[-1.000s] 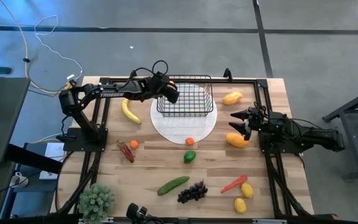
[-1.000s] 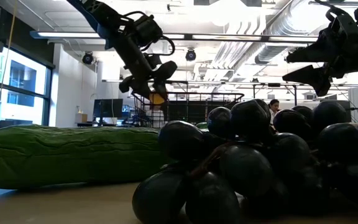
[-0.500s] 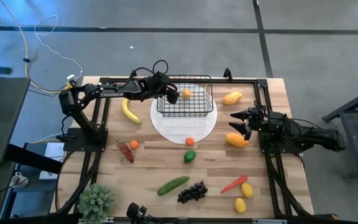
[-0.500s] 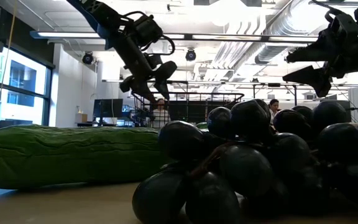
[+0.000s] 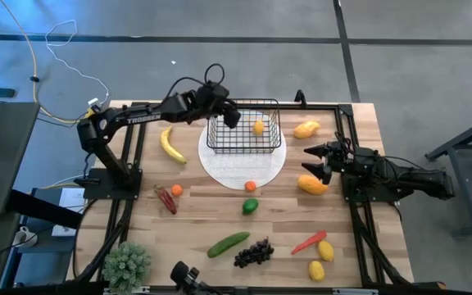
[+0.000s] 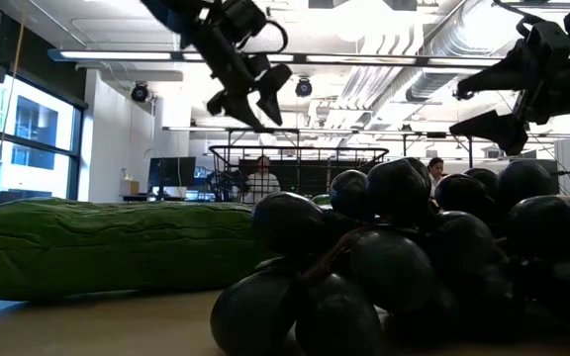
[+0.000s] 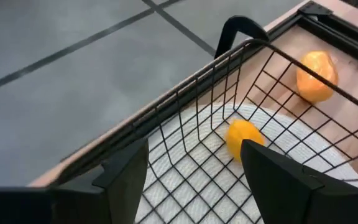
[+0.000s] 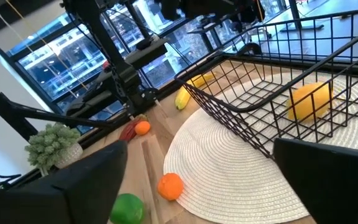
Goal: Build produce basket
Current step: Put the bottom mango into the wire basket
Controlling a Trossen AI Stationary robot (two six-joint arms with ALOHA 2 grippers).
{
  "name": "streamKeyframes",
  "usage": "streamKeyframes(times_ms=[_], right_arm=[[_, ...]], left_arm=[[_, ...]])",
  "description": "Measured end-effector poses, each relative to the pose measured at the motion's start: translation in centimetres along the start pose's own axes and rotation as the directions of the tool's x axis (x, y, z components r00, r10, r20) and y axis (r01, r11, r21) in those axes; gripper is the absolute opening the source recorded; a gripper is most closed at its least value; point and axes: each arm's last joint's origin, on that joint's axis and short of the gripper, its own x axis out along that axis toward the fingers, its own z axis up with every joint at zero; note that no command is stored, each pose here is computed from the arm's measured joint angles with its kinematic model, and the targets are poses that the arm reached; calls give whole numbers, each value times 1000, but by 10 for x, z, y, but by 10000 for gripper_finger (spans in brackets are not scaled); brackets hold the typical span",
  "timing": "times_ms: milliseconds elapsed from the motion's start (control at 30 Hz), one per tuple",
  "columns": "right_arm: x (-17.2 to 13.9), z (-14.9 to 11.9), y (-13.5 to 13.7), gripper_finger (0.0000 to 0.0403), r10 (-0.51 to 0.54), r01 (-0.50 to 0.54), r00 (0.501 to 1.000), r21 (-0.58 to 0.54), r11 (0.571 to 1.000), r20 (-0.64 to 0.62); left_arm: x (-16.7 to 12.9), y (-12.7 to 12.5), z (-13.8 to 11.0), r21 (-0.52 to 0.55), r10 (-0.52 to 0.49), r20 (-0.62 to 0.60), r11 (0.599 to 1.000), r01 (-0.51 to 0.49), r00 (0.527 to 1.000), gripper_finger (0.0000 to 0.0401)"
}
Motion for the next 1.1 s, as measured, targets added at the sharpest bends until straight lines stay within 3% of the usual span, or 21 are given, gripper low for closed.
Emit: streamKeyframes(times_ms=[200, 467, 733, 867, 1100], right_arm=[[0, -1, 1, 393, 38, -36, 999, 76, 996, -29], [0, -1, 1, 398, 43, -43, 999, -9, 999, -31], [0, -1, 1, 397, 42, -42, 999, -15, 999, -31], [0, -1, 1, 397, 35, -36, 999, -19, 999, -28], [0, -1, 0, 397, 17, -14, 1000, 212, 977, -13]], left_arm=[[-21, -1, 23, 37, 8, -40, 999, -6, 999, 243], [-47, -6, 39, 47, -117, -158, 991, 125, 981, 243], [-68, -28, 31, 102, -168, -273, 974, 202, 947, 243], [-75, -41, 21, 77, -216, -346, 963, 257, 913, 243], [-87, -59, 5, 81, -222, -441, 955, 285, 870, 243]])
